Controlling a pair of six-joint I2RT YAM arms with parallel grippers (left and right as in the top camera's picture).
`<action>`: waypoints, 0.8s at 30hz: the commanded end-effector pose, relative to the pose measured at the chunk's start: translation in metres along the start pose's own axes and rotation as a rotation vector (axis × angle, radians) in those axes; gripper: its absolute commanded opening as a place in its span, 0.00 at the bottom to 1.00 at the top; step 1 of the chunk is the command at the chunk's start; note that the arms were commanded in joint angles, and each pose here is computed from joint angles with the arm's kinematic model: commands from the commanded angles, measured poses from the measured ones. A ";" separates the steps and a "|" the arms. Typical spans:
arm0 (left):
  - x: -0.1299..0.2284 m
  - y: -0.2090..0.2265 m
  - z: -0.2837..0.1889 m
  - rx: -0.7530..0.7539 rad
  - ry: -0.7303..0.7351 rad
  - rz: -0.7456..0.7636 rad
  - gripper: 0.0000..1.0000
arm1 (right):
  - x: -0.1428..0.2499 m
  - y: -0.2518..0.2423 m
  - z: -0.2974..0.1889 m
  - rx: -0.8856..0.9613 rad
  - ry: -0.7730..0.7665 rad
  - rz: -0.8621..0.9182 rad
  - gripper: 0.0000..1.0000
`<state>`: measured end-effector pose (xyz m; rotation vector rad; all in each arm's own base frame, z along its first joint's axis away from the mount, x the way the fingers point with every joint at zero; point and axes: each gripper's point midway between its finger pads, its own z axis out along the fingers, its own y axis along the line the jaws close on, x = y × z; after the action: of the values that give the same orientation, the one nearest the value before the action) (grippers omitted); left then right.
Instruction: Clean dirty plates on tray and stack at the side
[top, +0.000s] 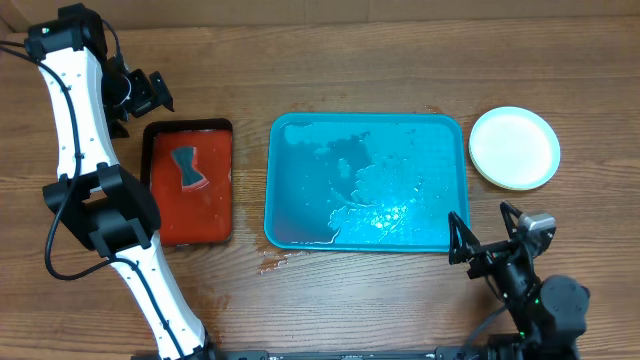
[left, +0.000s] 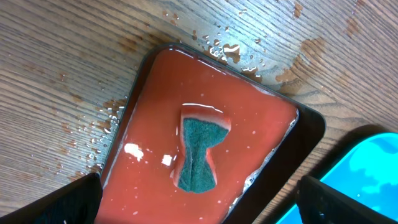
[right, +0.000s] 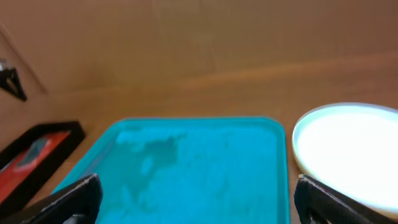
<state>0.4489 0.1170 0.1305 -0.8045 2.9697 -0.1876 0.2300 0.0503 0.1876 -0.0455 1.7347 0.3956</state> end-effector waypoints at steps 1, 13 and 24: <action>-0.001 -0.006 -0.013 0.012 -0.032 0.020 1.00 | 0.005 -0.012 0.006 0.035 -0.080 -0.025 1.00; -0.001 -0.006 -0.013 0.012 -0.032 0.020 1.00 | -0.009 -0.030 0.006 0.139 -0.235 -0.042 1.00; -0.001 -0.006 -0.013 0.012 -0.032 0.020 1.00 | 0.009 -0.033 0.009 0.152 -0.163 -0.028 1.00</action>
<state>0.4488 0.1170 0.1305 -0.8047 2.9700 -0.1877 0.2451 0.0255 0.1710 0.0632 1.6051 0.2521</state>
